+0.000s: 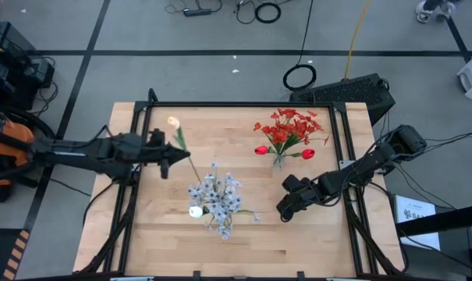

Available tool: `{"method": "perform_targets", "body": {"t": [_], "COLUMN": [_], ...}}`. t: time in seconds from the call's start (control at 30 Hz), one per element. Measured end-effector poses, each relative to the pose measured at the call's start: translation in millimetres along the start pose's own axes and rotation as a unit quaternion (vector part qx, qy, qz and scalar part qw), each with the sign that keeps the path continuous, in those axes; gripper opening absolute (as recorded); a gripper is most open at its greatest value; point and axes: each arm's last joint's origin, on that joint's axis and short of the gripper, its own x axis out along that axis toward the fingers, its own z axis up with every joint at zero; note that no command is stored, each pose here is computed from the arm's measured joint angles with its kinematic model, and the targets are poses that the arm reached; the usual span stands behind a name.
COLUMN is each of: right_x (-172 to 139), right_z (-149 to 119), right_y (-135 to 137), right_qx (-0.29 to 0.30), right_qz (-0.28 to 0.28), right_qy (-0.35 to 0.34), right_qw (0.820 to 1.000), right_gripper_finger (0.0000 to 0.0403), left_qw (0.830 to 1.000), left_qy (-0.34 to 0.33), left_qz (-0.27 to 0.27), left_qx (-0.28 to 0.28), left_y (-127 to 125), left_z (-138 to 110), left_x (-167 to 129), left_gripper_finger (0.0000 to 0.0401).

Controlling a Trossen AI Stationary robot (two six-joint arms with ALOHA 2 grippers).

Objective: Sort flowers into vase by color
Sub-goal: Put the yellow flower into the blue flower vase

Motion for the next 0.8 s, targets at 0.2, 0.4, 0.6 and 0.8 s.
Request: {"method": "perform_targets", "body": {"t": [0.2,0.4,0.6,0.8], "right_x": [0.0,0.0,0.0,0.0], "right_z": [0.0,-0.1,-0.1,-0.1], "right_y": [0.0,0.1,0.1,0.2], "right_qx": [0.0,0.0,0.0,0.025], "right_qz": [0.0,0.001,0.001,0.002], "right_qy": [0.0,0.002,0.002,0.002], "right_qw": [1.0,1.0,1.0,1.0], "right_gripper_finger": [0.0043,0.0043,0.0043,0.0043], "left_qw": [0.997,0.991,0.988,0.973], "left_qy": [0.021,0.023,0.037,-0.007], "left_qz": [-0.069,-0.097,-0.107,-0.187], "left_qx": [0.024,0.093,0.108,0.136], "left_y": [-17.0,-28.0,-33.7,-51.4], "left_z": [-10.2,-16.1,-20.5,-15.7], "left_x": [-16.9,-19.7,-13.8,-16.0], "left_gripper_finger": [0.0011,0.0011,0.0011,0.0011]}}
